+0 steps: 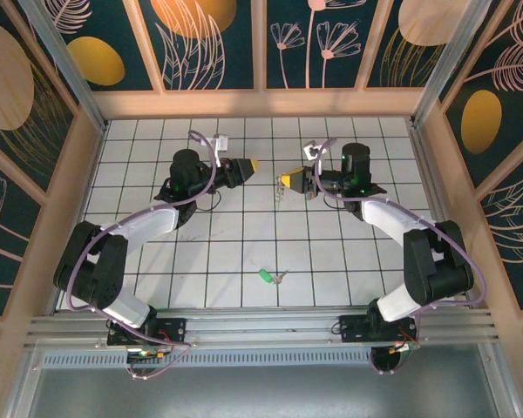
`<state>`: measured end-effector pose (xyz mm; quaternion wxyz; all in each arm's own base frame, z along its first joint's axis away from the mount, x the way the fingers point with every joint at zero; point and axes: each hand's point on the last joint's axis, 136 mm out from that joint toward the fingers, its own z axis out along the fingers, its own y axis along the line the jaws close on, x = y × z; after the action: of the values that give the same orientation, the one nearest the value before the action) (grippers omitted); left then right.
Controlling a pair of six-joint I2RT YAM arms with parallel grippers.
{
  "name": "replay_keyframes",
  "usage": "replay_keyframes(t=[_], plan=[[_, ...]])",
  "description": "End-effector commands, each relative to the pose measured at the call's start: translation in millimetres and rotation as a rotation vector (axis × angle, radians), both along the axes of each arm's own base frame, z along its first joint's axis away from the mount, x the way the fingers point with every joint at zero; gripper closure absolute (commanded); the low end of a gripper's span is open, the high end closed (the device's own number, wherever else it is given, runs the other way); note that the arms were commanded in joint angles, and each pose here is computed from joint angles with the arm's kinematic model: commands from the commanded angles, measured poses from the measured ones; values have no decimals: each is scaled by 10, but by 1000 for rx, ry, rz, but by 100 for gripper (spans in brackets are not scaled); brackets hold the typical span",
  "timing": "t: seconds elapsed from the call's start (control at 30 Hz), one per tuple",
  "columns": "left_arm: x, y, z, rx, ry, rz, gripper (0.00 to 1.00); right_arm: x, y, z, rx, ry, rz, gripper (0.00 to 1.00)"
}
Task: Put the keys on the keyring
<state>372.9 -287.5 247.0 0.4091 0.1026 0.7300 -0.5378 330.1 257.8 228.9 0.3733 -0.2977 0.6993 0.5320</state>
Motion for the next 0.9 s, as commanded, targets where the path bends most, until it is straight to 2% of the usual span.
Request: replay_keyframes(t=[0.0,0.4,0.87], plan=[[-110,-128,232,-51,-82,-101,59,-67,31,393,75,-91,60,100],[-311,-246,335,-87,-144,-224,69,-111,247,350,94,-32,136,100],[-399,-288,239,-87,-144,-270,67,-119,387,403,116,-26,130,100]])
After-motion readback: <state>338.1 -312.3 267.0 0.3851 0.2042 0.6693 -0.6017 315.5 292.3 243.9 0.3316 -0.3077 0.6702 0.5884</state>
